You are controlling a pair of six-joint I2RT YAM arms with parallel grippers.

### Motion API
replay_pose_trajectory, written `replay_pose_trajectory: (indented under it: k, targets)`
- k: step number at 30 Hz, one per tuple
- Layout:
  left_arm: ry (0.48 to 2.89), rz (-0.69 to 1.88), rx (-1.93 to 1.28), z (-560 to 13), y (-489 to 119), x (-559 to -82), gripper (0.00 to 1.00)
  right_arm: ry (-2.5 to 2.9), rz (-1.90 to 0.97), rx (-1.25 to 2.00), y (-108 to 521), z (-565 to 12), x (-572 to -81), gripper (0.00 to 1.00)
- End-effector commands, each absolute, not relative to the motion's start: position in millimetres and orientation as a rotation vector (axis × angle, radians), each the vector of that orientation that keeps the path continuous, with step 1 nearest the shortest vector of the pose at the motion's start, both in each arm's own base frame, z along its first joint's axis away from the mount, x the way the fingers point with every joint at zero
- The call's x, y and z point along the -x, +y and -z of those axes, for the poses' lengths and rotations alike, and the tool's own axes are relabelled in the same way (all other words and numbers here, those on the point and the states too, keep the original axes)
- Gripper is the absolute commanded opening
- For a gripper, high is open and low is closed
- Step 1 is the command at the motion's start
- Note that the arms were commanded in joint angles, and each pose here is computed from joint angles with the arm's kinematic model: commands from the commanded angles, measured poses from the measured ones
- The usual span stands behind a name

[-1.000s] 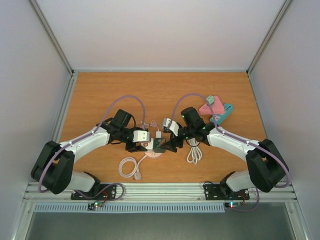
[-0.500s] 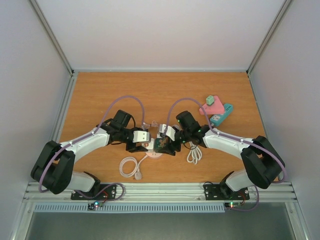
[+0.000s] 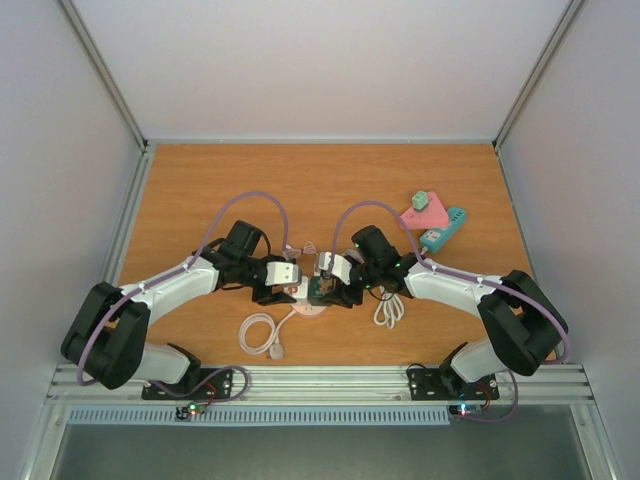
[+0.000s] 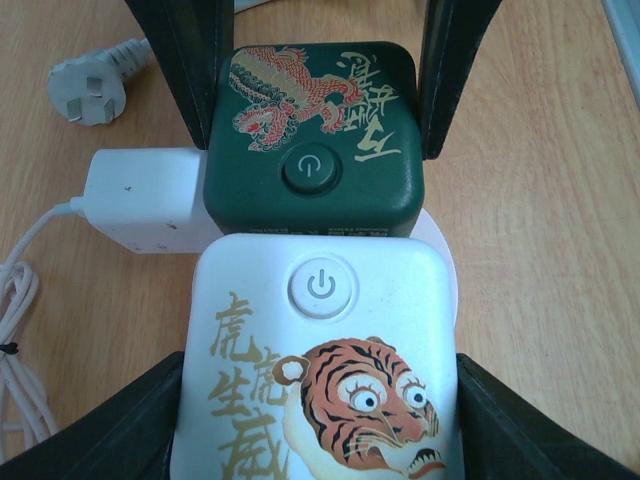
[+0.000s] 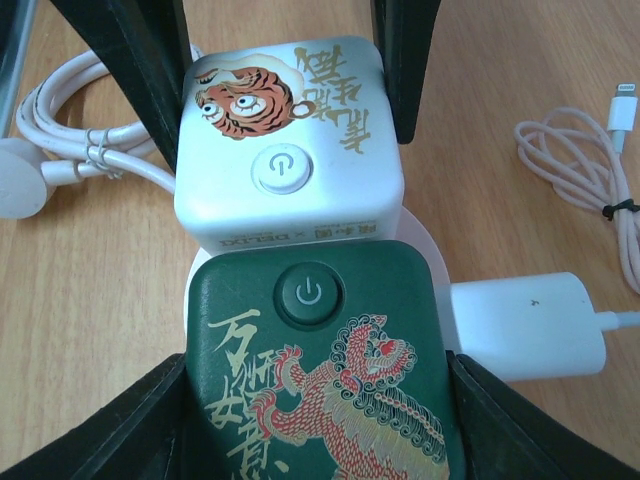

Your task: Pull the plug off the socket

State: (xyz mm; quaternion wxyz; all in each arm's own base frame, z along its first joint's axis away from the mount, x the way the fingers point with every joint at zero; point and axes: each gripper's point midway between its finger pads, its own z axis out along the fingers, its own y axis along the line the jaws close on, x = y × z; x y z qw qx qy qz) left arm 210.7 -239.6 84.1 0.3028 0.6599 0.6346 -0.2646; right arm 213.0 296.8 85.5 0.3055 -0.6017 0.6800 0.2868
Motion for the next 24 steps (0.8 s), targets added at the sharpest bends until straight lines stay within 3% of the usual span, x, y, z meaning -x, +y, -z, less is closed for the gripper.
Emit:
replay_pose_trajectory:
  k: [1, 13, 24]
  targets:
    - [1.633, 0.740, -1.738, -89.5, -243.8, -206.3, 0.37, 1.785, -0.736, 1.618, 301.6, -77.5, -211.2, 0.56]
    - [1.547, 0.834, -1.666, -122.2, -253.0, -206.0, 0.31, 1.823, -0.713, 1.620, 298.4, -71.0, -212.1, 0.33]
    - [1.514, 0.809, -1.658, -132.3, -249.5, -210.9, 0.29, 1.857, -0.709, 1.616, 298.0, -67.7, -214.1, 0.27]
